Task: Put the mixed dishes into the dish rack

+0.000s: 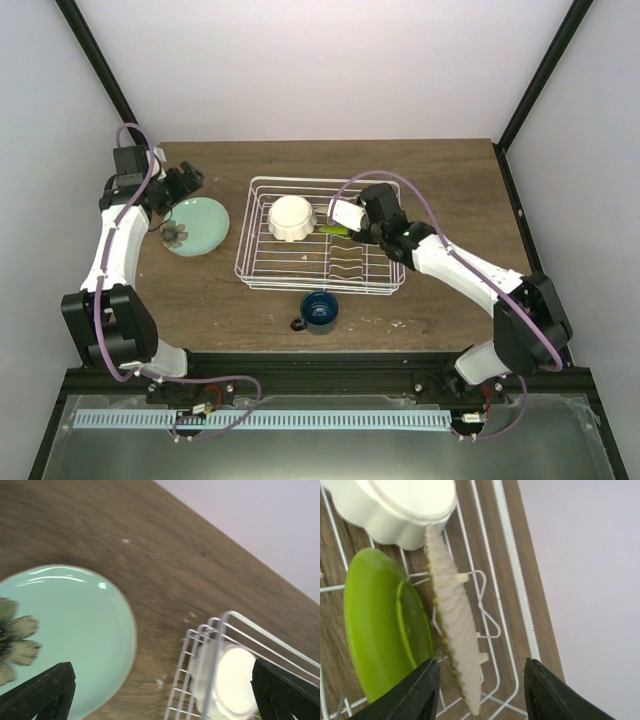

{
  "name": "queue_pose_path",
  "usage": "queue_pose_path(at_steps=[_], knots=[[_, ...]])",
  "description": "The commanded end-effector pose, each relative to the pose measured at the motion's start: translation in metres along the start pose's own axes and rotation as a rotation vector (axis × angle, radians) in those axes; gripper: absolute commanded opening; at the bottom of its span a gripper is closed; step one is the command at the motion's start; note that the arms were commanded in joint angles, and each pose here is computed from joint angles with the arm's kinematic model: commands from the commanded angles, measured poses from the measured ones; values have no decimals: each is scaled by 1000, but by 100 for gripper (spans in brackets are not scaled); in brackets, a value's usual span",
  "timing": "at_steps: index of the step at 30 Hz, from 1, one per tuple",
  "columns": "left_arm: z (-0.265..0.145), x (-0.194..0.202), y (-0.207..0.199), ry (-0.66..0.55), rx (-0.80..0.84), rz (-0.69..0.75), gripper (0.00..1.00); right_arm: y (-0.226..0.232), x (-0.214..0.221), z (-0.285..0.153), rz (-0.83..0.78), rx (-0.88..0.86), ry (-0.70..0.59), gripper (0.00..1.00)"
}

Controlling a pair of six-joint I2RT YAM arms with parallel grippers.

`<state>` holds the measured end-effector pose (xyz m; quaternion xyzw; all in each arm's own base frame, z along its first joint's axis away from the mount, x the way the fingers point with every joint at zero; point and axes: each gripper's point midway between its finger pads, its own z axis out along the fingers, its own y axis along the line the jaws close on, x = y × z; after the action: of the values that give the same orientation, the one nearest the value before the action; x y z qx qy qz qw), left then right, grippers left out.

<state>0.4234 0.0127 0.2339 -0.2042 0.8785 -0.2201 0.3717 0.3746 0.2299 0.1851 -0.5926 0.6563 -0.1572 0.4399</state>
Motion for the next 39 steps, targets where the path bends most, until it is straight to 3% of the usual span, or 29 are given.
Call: queue_pose_path(at_steps=[1,8,14,25,39], knots=[[-6,-2,52,3,-252,-35,97,-51,-30,-35,189,91,-71,49],[-20,1,129,4,-377,-255,98,-88,-64,-47,507,117,-200,58],[-11,19,154,61,-394,-311,97,-94,-93,-29,717,-57,-242,61],[36,62,172,132,-308,-410,95,-103,-99,-22,839,-172,-284,58],[76,91,186,143,-219,-504,87,-97,-94,-21,848,-192,-260,53]])
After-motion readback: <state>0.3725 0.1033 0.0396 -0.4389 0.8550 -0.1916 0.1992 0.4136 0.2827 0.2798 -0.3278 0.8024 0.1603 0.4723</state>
